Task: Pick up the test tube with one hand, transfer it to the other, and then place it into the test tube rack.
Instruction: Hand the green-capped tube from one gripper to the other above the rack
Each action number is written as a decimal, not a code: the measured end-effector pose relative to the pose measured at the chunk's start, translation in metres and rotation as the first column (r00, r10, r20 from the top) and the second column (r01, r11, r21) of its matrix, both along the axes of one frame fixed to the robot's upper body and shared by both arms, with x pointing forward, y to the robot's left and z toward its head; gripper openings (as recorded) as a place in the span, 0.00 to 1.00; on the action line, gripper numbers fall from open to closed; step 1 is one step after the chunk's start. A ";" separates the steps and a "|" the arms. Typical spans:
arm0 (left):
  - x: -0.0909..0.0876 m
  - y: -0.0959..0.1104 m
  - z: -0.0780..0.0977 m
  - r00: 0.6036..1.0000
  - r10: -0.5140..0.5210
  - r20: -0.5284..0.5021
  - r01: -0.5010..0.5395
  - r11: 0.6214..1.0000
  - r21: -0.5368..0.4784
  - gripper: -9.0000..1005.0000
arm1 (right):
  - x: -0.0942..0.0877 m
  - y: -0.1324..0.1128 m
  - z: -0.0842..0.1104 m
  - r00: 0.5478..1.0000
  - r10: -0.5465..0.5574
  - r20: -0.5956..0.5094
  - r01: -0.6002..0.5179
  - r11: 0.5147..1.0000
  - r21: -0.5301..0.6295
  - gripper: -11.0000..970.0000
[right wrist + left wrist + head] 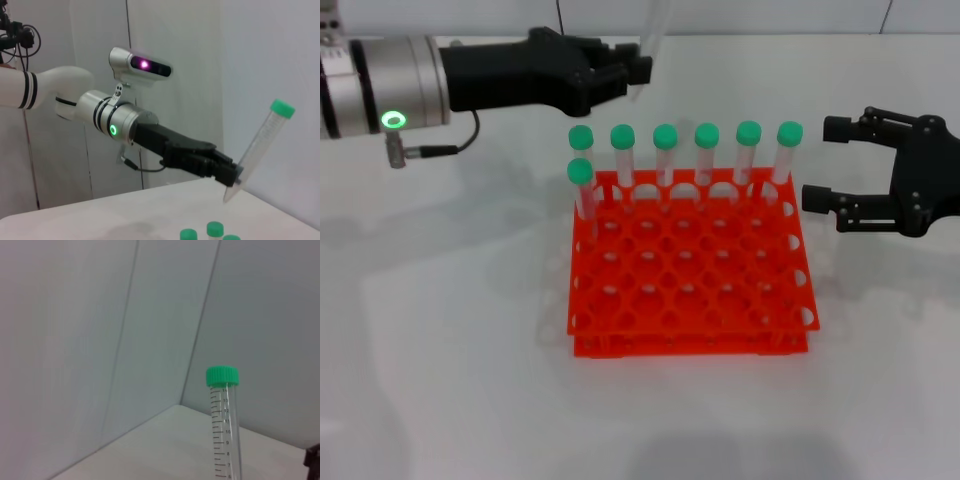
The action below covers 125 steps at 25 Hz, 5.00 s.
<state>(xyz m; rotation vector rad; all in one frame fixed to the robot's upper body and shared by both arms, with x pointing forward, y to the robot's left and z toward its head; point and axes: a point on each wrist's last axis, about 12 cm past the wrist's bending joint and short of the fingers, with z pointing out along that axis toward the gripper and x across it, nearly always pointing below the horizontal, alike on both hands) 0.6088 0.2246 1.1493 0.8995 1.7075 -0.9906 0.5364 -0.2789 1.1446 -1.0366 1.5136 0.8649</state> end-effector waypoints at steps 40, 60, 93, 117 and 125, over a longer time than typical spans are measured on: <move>-0.021 -0.001 -0.019 0.980 -0.160 0.118 0.151 0.985 0.081 0.20 | 0.016 0.013 0.023 0.997 0.026 0.075 -0.030 0.997 0.066 0.82; -0.029 0.003 -0.026 0.981 -0.157 0.117 0.151 0.987 0.056 0.20 | 0.023 0.026 0.022 0.997 0.049 0.063 -0.053 0.997 0.061 0.82; -0.032 0.003 -0.031 0.985 -0.159 0.071 0.156 0.986 0.052 0.20 | 0.044 0.058 0.025 0.996 0.078 0.044 -0.082 0.992 0.094 0.81; -0.031 -0.001 -0.029 0.982 -0.172 0.073 0.169 0.984 0.047 0.20 | 0.051 0.070 0.031 0.995 0.092 0.049 -0.098 0.988 0.123 0.76; -0.031 -0.001 -0.029 0.983 -0.171 0.072 0.168 0.985 0.048 0.20 | 0.053 0.073 0.029 0.995 0.094 0.034 -0.098 0.987 0.129 0.75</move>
